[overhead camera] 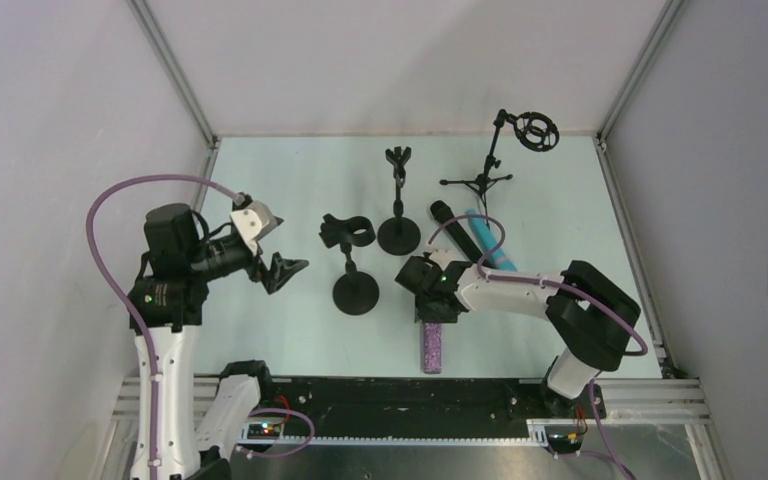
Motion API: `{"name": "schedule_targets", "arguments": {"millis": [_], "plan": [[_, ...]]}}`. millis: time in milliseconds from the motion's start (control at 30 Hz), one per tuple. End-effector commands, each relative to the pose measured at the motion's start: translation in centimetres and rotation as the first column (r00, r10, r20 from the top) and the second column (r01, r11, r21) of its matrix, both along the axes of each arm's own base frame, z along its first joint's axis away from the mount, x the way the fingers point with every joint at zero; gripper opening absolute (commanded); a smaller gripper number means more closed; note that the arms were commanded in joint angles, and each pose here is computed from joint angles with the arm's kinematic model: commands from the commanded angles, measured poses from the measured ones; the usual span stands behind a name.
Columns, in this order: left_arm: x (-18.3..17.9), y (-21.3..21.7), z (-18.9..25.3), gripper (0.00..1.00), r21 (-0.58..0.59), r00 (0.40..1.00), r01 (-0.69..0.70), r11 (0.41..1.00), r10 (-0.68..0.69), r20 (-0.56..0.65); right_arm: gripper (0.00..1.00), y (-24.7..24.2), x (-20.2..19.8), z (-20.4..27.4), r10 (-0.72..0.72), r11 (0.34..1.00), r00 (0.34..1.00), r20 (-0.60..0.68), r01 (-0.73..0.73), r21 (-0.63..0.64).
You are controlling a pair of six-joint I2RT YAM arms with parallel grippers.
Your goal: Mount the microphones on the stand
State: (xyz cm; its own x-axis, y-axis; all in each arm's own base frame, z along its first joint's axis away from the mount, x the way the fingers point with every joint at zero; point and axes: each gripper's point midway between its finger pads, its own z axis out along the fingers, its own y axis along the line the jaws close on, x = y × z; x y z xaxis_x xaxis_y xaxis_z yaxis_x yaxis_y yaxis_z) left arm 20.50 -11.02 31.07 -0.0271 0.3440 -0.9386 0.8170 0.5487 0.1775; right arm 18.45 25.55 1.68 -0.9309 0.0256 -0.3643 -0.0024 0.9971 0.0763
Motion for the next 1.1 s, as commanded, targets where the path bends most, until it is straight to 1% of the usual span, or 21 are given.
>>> {"name": "schedule_targets", "arguments": {"millis": [0,33,100,133,167,200,233,267,300,333,367,400,433,467,500,533,567,667,767,933,1067], "plan": [[0.0,0.1,0.2,1.0,-0.008,1.0,-0.015,1.0,0.015,0.005,0.0,0.6,0.0,1.9,0.041,0.998,0.997,0.067,-0.044,0.042],[0.0,0.1,0.2,1.0,-0.009,1.0,-0.012,1.0,0.012,0.005,0.0,0.6,0.4,2.9,0.053,0.997,0.992,0.111,-0.058,0.045],[-0.3,-0.2,0.2,1.0,-0.014,1.0,0.012,1.0,-0.012,0.014,0.0,1.2,1.0,7.2,0.071,0.987,0.97,0.234,-0.101,0.121],[-0.6,-0.3,0.1,1.0,-0.005,0.999,0.031,1.0,-0.031,0.034,0.0,1.2,1.3,8.5,0.089,0.984,0.955,0.282,-0.128,0.124],[-1.0,-0.8,-0.3,1.0,-0.013,0.997,0.068,0.998,-0.067,0.039,0.0,1.4,1.5,11.1,0.079,0.973,0.937,0.341,-0.147,0.179],[-1.4,-1.0,-0.2,1.0,0.004,0.992,0.099,0.995,-0.099,0.083,0.0,1.5,1.8,12.6,0.096,0.966,0.915,0.392,-0.18,0.185],[-2.1,-1.6,-0.2,1.0,0.002,0.981,0.156,0.988,-0.156,0.118,0.0,1.4,1.9,15.2,0.083,0.952,0.89,0.448,-0.203,0.227],[-2.3,-1.9,-0.2,1.0,-0.002,0.975,0.182,0.983,-0.181,0.13,0.0,1.4,2.3,17.1,0.098,0.945,0.857,0.507,-0.24,0.223],[-2.4,-2.3,0.1,1.0,-0.011,0.965,0.223,0.975,-0.219,0.142,0.0,1.1,2.3,19.6,0.089,0.929,0.821,0.564,-0.272,0.25],[-2.2,-2.4,0.3,1.0,-0.019,0.963,0.236,0.972,-0.231,0.139,0.0,1.0,2.6,22.1,0.101,0.913,0.766,0.635,-0.325,0.248],[-1.6,-2.5,0.8,1.0,-0.027,0.96,0.252,0.967,-0.246,0.136,0.0,0.9,2.3,24.2,0.104,0.89,0.727,0.679,-0.372,0.262],[-1.2,-2.5,1.2,1.0,-0.028,0.958,0.257,0.966,-0.251,0.138,0.0,0.7,2.5,27.1,0.111,0.869,0.657,0.746,-0.428,0.248],[-0.2,-2.4,1.8,1.0,-0.026,0.957,0.26,0.965,-0.255,0.138,0.0,0.7,2.7,28.7,0.131,0.849,0.613,0.779,-0.475,0.231],[0.3,-2.4,2.2,1.0,-0.025,0.956,0.265,0.964,-0.259,0.142,0.0,0.6,2.7,31.0,0.118,0.829,0.583,0.804,-0.503,0.243],[1.3,-2.4,2.8,1.0,-0.024,0.954,0.272,0.962,-0.266,0.14,0.0,0.5,2.9,32.0,0.132,0.811,0.57,0.811,-0.532,0.242],[2.2,-2.5,3.4,1.0,-0.026,0.951,0.282,0.959,-0.276,0.141,0.0,0.1,3.7,34.3,0.102,0.809,0.554,0.826,-0.53,0.255],[2.6,-2.7,3.7,1.0,-0.025,0.947,0.294,0.955,-0.288,0.144,0.0,0.3,3.5,36.2,0.111,0.784,0.534,0.838,-0.565,0.257],[4.0,-3.3,4.9,1.0,-0.023,0.933,0.333,0.943,-0.326,0.155,0.0,0.8,4.4,37.4,0.136,0.78,0.522,0.842,-0.581,0.234],[4.0,-4.5,5.0,1.0,-0.05,0.914,0.39,0.919,-0.381,0.142,0.0,1.0,4.6,38.2,0.146,0.766,0.506,0.85,-0.602,0.227],[4.7,-5.3,3.3,1.0,-0.069,0.903,0.428,0.901,-0.423,0.077,0.0,0.6,5.2,39.3,0.135,0.735,0.489,0.862,-0.633,0.244],[4.5,-5.9,3.6,1.0,-0.119,0.891,0.453,0.883,-0.453,0.029,0.0,0.7,5.7,40.1,0.143,0.697,0.491,0.859,-0.666,0.265]]}}
